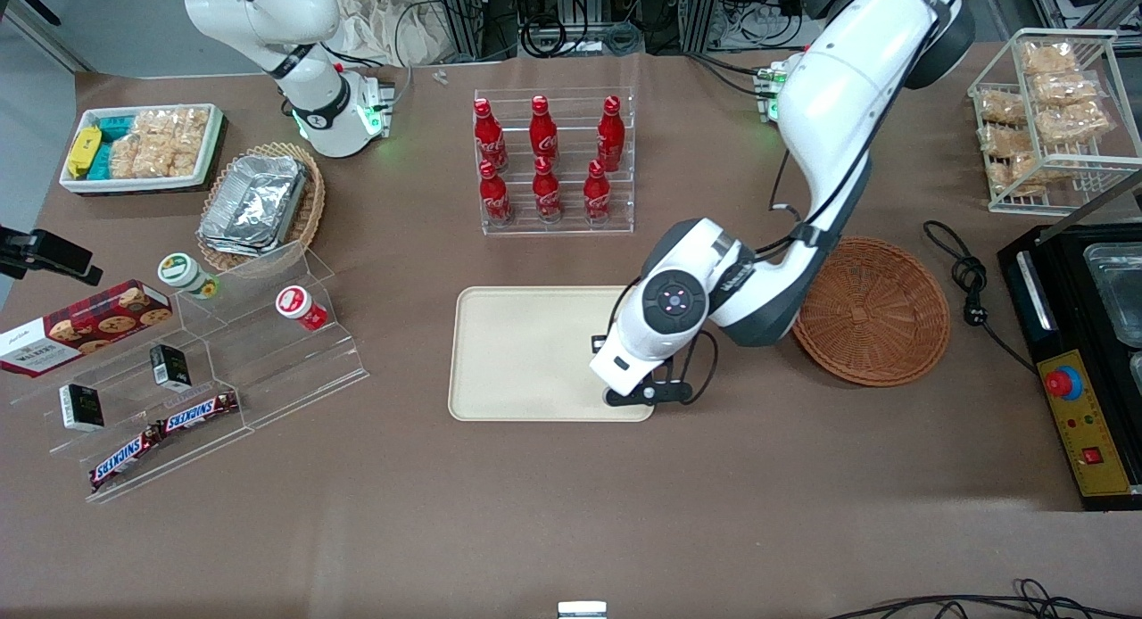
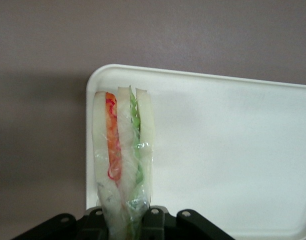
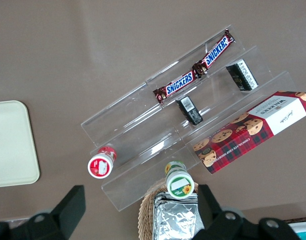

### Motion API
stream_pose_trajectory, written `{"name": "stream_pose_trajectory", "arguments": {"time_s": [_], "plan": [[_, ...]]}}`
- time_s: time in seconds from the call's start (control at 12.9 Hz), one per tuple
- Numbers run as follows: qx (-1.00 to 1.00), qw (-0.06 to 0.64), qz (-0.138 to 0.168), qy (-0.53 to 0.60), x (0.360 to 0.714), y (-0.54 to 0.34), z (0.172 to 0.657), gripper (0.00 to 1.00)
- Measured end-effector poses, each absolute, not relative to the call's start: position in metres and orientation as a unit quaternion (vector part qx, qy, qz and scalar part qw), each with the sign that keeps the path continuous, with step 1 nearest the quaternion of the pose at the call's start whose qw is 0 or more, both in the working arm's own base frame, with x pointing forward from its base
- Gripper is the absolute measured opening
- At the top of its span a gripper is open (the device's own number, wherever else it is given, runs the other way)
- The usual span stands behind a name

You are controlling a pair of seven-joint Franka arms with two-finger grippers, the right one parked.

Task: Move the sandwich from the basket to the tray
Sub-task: 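Carry the sandwich with the left gripper over the cream tray, then lower the sandwich onto the tray and open the left gripper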

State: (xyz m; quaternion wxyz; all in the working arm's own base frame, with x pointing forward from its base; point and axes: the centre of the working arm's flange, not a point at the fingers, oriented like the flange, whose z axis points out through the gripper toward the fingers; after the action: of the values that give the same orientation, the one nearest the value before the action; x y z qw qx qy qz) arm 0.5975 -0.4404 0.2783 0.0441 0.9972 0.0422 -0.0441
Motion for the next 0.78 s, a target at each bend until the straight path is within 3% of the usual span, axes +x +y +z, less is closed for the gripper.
{"name": "stream_pose_trajectory", "arguments": {"time_s": [0.39, 0.78], "plan": [[0.998, 0.024, -0.027, 0.046, 0.582, -0.465, 0.225, 0.19], [0.998, 0.036, -0.006, 0.059, 0.598, -0.462, 0.251, 0.7]]}}
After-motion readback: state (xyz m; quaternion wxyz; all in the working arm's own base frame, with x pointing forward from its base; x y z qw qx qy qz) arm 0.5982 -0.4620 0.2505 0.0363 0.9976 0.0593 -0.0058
